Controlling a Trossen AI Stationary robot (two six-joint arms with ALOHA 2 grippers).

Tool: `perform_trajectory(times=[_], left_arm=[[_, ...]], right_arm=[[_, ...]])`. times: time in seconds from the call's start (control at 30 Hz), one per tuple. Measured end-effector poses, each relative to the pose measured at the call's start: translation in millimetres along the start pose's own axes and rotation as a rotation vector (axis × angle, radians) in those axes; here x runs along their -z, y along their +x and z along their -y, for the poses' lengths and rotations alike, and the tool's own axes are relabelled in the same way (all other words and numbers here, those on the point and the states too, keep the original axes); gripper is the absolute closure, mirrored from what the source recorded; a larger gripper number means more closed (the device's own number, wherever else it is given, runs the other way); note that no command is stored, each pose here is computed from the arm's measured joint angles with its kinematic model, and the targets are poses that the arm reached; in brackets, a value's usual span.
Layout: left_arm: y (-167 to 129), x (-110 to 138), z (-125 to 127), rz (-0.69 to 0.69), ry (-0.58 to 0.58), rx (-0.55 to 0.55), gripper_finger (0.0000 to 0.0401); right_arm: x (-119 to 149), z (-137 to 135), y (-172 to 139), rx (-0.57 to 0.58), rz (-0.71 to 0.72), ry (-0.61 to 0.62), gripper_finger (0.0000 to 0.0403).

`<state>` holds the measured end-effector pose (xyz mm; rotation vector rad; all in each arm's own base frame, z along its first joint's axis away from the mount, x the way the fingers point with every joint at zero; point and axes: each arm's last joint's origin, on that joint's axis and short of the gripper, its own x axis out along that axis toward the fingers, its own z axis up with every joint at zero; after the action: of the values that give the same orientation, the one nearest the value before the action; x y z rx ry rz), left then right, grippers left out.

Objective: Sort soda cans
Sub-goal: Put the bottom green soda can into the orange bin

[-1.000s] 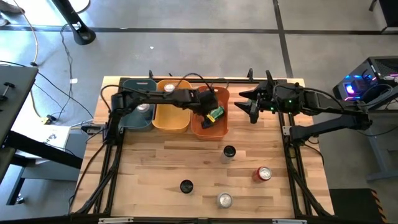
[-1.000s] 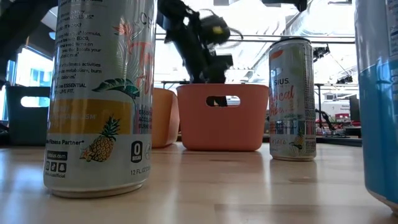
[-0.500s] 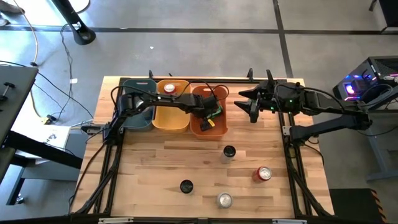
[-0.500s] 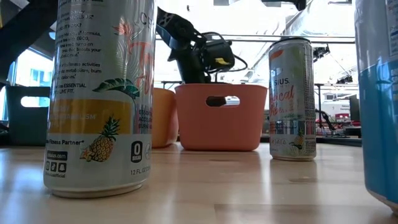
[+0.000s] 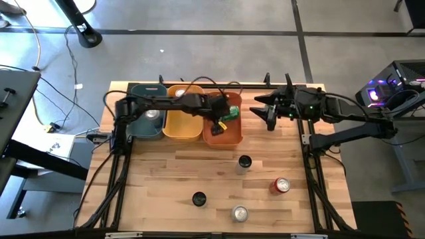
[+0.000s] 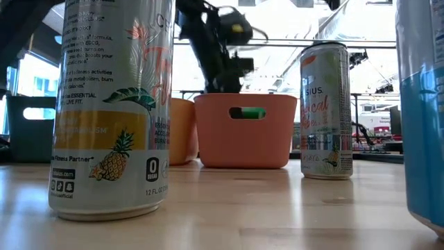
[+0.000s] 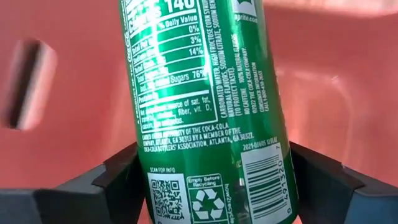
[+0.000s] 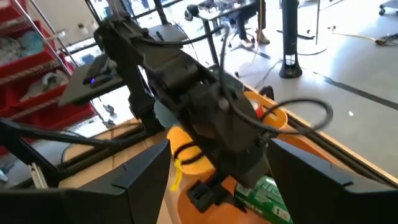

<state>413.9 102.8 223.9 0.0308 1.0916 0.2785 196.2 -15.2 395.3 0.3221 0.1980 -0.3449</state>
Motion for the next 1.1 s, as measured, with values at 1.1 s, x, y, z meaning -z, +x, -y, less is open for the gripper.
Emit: perform_trajectory(times=[1.1], left_arm=[[-139.5, -13.3, 39.8, 0.395, 0.353, -0.188, 0.0098]], right_arm=[[26.4, -2.6, 56.0, 0.188, -0.130, -0.153, 0.0139]])
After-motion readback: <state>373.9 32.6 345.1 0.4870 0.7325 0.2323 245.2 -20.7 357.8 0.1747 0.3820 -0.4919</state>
